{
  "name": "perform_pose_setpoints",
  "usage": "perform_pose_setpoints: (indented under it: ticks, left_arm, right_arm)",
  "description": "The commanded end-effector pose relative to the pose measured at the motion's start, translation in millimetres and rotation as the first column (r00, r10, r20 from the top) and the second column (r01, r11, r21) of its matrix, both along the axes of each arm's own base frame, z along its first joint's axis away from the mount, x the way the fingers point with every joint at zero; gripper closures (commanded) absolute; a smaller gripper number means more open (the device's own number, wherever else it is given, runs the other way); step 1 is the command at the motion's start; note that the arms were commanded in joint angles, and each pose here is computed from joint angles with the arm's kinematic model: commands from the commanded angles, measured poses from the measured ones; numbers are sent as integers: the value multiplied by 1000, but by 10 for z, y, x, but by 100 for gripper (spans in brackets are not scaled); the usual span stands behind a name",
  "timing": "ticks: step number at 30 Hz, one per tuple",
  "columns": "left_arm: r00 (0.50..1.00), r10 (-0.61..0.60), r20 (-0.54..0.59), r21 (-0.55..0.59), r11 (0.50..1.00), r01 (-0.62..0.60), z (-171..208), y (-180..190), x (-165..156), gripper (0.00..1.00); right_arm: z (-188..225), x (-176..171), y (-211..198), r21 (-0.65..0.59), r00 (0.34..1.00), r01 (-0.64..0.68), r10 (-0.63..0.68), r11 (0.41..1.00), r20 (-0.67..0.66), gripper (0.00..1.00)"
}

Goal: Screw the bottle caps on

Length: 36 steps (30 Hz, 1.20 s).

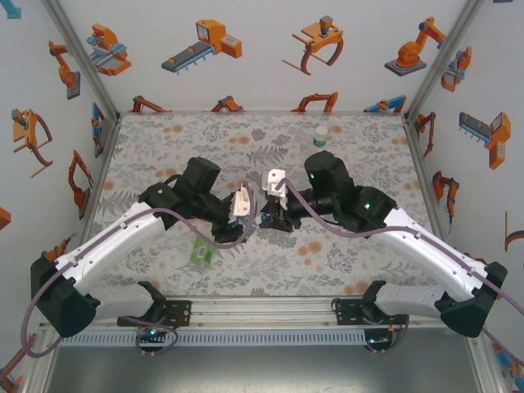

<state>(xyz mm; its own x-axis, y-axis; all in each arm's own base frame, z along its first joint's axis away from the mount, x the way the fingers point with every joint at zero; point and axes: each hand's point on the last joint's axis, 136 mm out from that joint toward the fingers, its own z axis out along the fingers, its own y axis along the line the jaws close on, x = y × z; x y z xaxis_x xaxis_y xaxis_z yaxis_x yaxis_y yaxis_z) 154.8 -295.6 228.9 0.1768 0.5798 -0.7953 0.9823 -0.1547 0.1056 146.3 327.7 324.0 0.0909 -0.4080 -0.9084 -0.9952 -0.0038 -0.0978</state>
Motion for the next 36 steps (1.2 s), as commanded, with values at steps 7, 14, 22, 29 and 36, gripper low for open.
perform_pose_setpoints:
  ticks: [7, 14, 22, 29, 36]
  left_arm:
    - [999, -41, 20, -29, 999, 41, 132, -51, -50, 100]
    - [998, -53, 29, -34, 998, 54, 156, -70, -73, 100]
    - [997, -65, 36, -36, 997, 66, 172, -93, -90, 100]
    - [997, -48, 68, -87, 995, 54, 276, -105, -77, 100]
    - [995, -43, 89, -137, 989, 55, 342, -134, -75, 100]
  right_arm:
    - [-126, 15, 74, -12, 1000, -13, 13, 1000, 0, 80]
    - [-85, 28, 113, 14, 1000, -11, 11, 1000, 2, 80]
    - [-122, 1, 143, 4, 999, -35, 35, 999, -26, 82]
    - [-240, 20, 76, -32, 999, 1, -2, 999, -33, 88]
    - [-216, 31, -15, -7, 999, 53, -53, 999, -13, 92]
